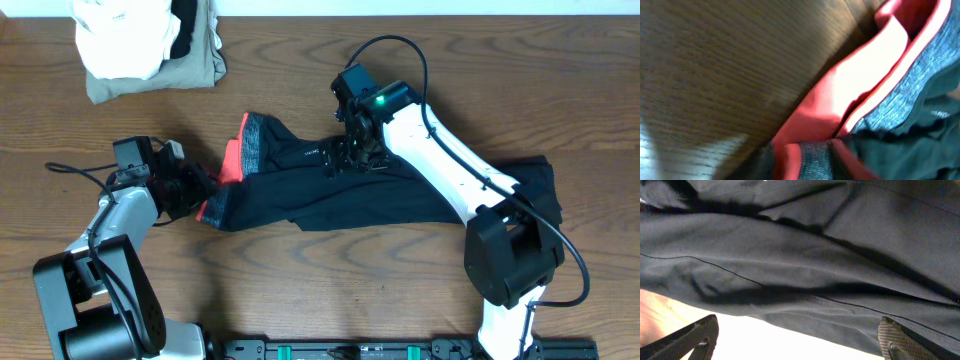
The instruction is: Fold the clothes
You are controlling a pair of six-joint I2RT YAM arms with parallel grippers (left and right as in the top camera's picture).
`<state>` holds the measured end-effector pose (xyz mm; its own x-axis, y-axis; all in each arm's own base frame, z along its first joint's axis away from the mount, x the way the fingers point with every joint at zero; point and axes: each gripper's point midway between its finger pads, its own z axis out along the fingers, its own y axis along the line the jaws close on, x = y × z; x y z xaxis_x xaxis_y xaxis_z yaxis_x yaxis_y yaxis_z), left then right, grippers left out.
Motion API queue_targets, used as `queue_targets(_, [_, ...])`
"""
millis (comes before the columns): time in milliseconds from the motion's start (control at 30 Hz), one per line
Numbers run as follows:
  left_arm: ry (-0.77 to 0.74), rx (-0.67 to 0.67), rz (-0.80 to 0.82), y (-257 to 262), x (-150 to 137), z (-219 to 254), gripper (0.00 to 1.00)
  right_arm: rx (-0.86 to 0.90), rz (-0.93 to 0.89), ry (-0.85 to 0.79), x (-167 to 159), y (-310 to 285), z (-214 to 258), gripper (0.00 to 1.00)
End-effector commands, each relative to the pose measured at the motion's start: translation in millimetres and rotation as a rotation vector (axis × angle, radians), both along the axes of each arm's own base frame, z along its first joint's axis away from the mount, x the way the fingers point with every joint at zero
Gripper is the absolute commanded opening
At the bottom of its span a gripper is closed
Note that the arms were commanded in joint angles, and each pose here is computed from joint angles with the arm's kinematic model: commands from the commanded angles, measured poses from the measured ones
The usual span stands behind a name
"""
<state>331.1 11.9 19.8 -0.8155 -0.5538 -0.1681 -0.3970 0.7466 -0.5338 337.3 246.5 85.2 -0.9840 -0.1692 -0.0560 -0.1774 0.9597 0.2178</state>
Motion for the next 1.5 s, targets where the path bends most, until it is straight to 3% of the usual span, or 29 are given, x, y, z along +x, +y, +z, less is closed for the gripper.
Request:
queue_targets(0, [-0.008, -0.007, -0.023, -3, 3, 2, 0.21, 0.013, 0.008, -0.038, 5, -1, 14, 0.99])
queue_targets(67, [-0.015, -0.014, -0.025, -4, 4, 4, 0.06, 0.013, 0.008, -0.039, 5, -1, 14, 0.99])
queue_targets(367, [-0.187, -0.037, -0.059, -14, 11, 64, 0.06, -0.044, -0.001, -0.021, -1, -13, 0, 0.99])
queue_targets(767, [-0.515, 0.11, -0.047, -13, -11, 180, 0.06, -0.132, -0.077, -0.057, 7, -30, -5, 0.97])
queue_targets(1000, [-0.516, 0.196, 0.011, 2, -12, 182, 0.06, -0.166, -0.126, -0.063, 9, -37, -5, 0.93])
queue_targets(1300, [-0.396, 0.399, 0.19, 49, -18, 163, 0.06, -0.302, -0.222, -0.07, 6, -67, -5, 0.92])
queue_targets(1467, [-0.39, 0.405, 0.248, 56, -18, 164, 0.06, -0.29, -0.245, -0.062, 4, -63, -5, 0.86])
